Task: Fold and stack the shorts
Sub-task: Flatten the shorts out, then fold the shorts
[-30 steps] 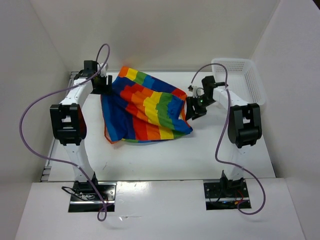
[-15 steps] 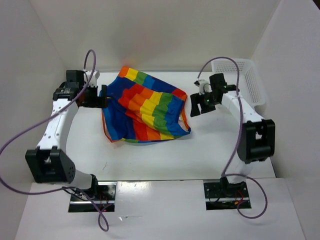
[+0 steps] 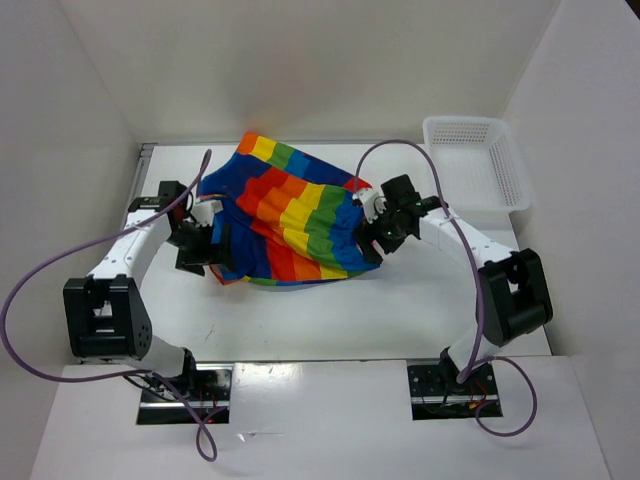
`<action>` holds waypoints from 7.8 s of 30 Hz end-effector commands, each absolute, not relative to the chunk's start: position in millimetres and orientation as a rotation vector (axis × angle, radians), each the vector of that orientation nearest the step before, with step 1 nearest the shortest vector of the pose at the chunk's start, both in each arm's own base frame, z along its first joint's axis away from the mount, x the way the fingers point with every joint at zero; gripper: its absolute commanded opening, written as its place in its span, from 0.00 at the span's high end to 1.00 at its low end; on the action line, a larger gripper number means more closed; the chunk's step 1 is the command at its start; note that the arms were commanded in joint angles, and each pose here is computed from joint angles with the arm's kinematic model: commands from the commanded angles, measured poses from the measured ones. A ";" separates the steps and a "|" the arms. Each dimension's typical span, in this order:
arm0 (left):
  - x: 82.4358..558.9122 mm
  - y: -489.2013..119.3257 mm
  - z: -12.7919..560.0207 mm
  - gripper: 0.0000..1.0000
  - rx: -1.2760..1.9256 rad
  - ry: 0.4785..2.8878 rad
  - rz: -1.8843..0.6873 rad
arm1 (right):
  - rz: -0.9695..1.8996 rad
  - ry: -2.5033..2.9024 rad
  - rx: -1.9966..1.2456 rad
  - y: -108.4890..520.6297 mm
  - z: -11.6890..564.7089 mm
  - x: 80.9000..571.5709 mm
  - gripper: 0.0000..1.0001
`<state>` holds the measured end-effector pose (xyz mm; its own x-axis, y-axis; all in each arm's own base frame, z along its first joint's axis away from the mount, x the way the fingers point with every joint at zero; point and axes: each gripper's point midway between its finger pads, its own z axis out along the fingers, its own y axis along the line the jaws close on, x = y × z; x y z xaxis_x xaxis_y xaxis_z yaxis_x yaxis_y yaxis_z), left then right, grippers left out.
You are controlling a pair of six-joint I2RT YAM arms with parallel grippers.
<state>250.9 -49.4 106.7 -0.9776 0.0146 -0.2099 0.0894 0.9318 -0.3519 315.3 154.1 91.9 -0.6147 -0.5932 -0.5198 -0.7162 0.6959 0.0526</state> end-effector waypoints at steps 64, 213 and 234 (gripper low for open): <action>135.5 10.3 101.8 0.91 -0.088 3.222 -0.107 | 0.531 2.507 -0.394 174.0 101.8 482.2 0.08; 613.6 21.4 88.6 0.85 0.080 2.399 -0.193 | 0.630 1.872 -0.960 289.8 250.5 396.6 0.96; 593.9 6.0 119.6 0.42 0.110 2.406 -0.251 | 0.411 2.158 -0.707 334.9 95.7 520.5 0.96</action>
<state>602.4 7.6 81.2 -0.7743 0.0139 -0.6327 0.1253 0.9833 -0.1318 489.8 327.8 71.3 -0.5679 -0.4086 -0.7145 -0.6616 0.7431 0.1009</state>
